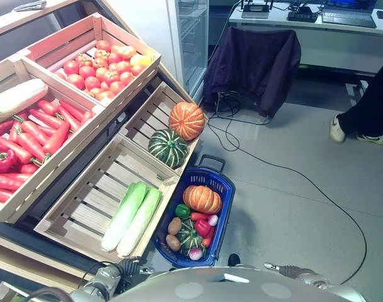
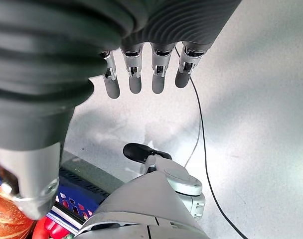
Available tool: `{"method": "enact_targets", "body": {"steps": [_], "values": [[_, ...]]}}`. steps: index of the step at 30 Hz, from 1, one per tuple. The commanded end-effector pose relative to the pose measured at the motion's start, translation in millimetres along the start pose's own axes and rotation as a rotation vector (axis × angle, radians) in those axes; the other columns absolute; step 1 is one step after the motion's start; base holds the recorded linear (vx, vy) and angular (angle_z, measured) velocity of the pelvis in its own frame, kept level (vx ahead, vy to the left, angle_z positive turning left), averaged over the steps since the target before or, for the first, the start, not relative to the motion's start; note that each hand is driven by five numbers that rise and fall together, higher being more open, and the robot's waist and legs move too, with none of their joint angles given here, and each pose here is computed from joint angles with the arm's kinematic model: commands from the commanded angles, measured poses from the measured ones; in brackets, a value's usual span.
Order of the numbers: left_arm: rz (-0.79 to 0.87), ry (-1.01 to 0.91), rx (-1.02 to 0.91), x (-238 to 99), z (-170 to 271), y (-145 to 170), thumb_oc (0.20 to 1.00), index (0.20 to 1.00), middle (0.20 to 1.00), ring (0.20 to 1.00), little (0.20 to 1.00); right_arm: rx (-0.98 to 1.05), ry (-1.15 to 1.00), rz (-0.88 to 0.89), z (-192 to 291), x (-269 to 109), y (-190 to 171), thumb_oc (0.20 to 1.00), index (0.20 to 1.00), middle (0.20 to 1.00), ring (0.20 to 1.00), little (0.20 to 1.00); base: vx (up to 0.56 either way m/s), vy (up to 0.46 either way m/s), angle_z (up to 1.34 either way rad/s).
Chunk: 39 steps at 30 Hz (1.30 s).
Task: Pick up fruits and vegetables into the basket
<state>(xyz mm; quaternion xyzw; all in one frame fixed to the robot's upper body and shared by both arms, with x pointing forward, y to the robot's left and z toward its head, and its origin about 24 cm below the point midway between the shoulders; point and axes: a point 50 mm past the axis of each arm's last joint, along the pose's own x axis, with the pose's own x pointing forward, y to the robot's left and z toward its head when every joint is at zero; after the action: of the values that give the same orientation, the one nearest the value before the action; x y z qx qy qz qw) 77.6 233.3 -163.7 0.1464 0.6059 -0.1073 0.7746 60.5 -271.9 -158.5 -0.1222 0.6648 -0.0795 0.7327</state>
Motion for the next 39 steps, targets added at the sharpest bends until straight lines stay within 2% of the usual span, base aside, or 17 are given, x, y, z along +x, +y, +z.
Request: {"method": "enact_targets", "body": {"steps": [1,11,39], "values": [[0.040,-0.008,0.010,0.7,12.4,10.9,1.000,1.000,1.000,1.000,1.000,0.014,-0.006,0.024,16.7,-0.6,10.2,1.000,1.000,1.000,1.000,1.000,0.00,0.000,0.00],[0.029,-0.064,-0.022,0.3,19.6,12.2,1.000,1.000,1.000,1.000,1.000,0.017,-0.007,0.025,16.7,-0.6,8.4,1.000,1.000,1.000,1.000,1.000,0.00,0.000,0.00],[0.048,-0.062,-0.067,-0.4,14.4,13.4,1.000,1.000,1.000,1.000,1.000,0.002,-0.004,0.023,16.6,-0.7,3.9,1.000,1.000,1.000,1.000,1.000,0.00,0.000,0.00]]}}
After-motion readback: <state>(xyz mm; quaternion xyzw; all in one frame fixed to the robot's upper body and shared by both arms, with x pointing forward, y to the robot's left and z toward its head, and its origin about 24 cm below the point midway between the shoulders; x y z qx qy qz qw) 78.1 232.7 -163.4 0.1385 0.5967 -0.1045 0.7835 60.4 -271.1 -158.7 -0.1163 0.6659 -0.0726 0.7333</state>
